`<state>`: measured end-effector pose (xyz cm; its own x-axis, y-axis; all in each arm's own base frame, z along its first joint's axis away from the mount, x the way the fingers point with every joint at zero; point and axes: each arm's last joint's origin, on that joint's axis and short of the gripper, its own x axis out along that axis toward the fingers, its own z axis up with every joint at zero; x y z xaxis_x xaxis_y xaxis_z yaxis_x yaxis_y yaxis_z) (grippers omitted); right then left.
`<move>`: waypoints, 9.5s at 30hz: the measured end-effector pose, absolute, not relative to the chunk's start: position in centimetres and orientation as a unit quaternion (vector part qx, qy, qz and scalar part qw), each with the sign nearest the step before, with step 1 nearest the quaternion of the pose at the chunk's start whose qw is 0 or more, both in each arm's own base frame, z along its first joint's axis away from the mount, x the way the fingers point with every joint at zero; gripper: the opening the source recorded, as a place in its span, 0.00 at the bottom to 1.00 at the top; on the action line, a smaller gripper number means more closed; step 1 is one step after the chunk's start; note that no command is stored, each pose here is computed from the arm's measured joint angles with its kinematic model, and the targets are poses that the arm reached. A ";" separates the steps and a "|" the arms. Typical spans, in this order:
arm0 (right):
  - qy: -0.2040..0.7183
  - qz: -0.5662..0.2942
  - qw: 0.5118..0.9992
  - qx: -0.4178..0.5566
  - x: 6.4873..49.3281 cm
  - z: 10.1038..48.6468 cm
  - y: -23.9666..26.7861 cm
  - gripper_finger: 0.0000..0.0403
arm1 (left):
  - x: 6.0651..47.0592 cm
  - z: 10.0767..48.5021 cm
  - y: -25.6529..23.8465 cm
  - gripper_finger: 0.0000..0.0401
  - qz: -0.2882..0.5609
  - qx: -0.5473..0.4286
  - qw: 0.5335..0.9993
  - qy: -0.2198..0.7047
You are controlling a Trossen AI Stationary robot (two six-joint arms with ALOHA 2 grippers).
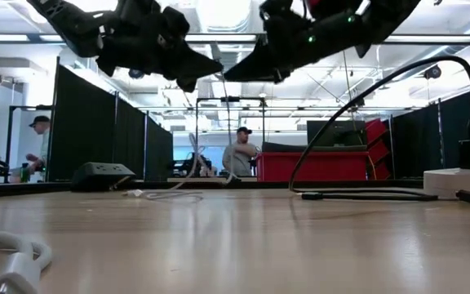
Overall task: Insert USB
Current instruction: Insert the purple charger cable into the black outlet extension
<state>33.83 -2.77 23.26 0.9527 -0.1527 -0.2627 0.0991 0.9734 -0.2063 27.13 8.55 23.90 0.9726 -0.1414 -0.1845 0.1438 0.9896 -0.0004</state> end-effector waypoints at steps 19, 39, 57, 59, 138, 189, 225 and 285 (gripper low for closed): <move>0.108 -0.078 0.988 -0.074 34.1 23.5 -3.7 0.24 | 27.3 24.4 8.5 0.00 -0.068 0.003 0.996 0.060; 0.127 -0.078 0.987 -0.064 34.1 23.1 -3.7 0.00 | 27.2 24.8 8.4 0.13 -0.068 -0.004 0.996 0.053; 0.125 -0.076 0.986 -0.076 34.1 23.1 -3.7 0.06 | 27.0 25.1 8.4 0.04 -0.054 -0.002 0.997 0.049; 0.123 -0.077 0.987 -0.076 34.1 23.1 -3.7 0.11 | 27.0 25.1 8.4 0.04 -0.054 -0.002 0.997 0.049; 0.158 -0.073 0.983 -0.062 34.0 23.0 -3.6 0.00 | 17.3 17.6 21.6 0.09 0.529 -0.184 0.649 0.515; 0.188 -0.066 0.976 -0.087 33.9 22.5 -3.6 0.00 | 22.1 17.5 11.1 0.06 0.334 -0.152 0.752 0.548; 0.237 -0.068 0.961 -0.126 34.2 20.2 -5.0 0.00 | 22.5 17.4 8.7 0.06 0.321 -0.150 0.779 0.517; 0.299 -0.077 0.904 -0.295 34.4 20.3 -2.6 0.00 | 29.7 21.3 3.5 0.41 0.066 0.227 0.939 0.250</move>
<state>34.36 -2.56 20.30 0.8097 -0.3159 -0.4946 -0.0370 0.8136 -0.5803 29.74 3.52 21.32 0.8663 0.2377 -0.4392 -0.0112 0.8885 0.4588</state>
